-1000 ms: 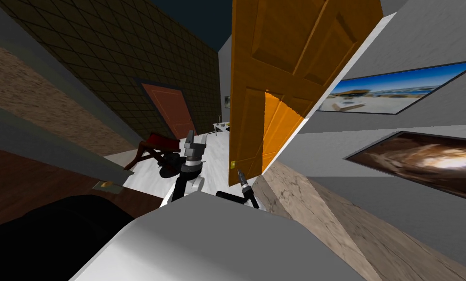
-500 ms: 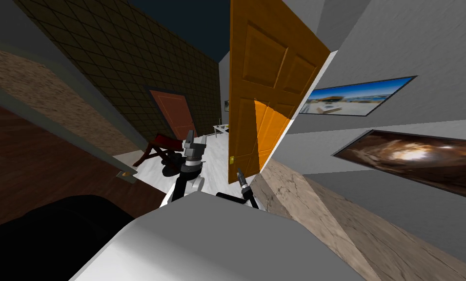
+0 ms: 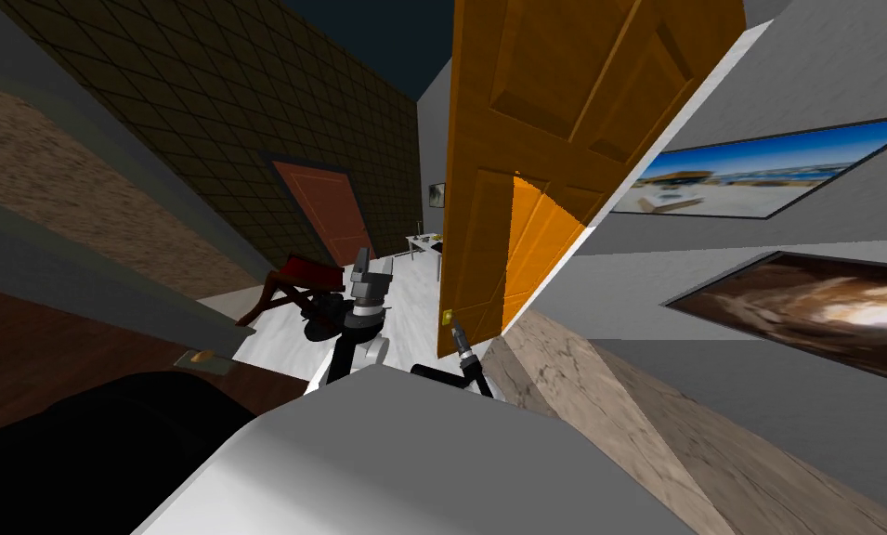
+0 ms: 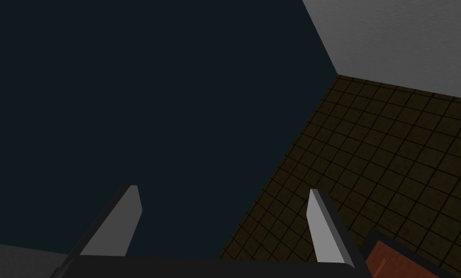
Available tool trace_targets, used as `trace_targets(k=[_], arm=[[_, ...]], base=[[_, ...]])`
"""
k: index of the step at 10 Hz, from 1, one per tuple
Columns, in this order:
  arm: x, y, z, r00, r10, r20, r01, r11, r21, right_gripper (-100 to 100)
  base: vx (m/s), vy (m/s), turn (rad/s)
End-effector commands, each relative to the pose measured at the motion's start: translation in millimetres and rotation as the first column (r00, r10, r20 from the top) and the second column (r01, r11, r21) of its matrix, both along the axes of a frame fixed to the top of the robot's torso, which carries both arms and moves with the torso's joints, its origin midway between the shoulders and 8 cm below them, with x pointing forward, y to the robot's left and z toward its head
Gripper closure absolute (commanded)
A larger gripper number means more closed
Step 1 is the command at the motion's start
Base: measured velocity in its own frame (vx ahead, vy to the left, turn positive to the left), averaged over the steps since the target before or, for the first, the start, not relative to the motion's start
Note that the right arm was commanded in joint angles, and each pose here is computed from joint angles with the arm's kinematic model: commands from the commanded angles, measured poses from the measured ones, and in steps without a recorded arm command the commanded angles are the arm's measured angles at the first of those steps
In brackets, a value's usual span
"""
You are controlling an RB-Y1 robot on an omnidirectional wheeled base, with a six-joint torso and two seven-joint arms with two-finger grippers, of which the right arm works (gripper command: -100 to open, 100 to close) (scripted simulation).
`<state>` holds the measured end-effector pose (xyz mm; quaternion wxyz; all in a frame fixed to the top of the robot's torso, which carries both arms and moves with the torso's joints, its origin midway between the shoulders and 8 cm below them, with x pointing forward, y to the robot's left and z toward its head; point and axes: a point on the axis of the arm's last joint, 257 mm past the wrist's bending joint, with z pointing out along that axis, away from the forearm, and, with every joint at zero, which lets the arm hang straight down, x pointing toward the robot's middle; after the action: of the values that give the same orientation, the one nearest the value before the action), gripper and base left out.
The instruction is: Push the door open
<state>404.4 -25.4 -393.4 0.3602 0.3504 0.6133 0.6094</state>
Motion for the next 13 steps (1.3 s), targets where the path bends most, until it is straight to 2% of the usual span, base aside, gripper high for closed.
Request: trace_targets(k=[1,4,5,10,11,13], arm=[[0.4,-0.5,0.5,1.0000,-0.004,0.004,0.004,1.000,0.002,-100],[0.6,0.1,1.3,1.0000,-0.007,0.006,0.007,1.000,0.005,-100],[0.6,0.1,1.3,1.0000,-0.007,0.006,0.007,1.000,0.005,100],[0.6,0.1,1.3,1.0000,-0.007,0.006,0.007,1.000,0.005,100],[3.4,-9.9,-1.6,0.9996,-0.027,0.001,0.027,1.000,-0.003,100],[7.1,-19.3,-1.9,0.9989,-0.046,0.001,0.046,0.999,-0.006,100]], base=[[0.195,0.133,0.031],[0.127,0.096,0.010],[-0.016,-0.006,0.005],[-0.011,-0.008,0.003],[0.094,0.060,-0.012],[0.137,0.117,-0.029]])
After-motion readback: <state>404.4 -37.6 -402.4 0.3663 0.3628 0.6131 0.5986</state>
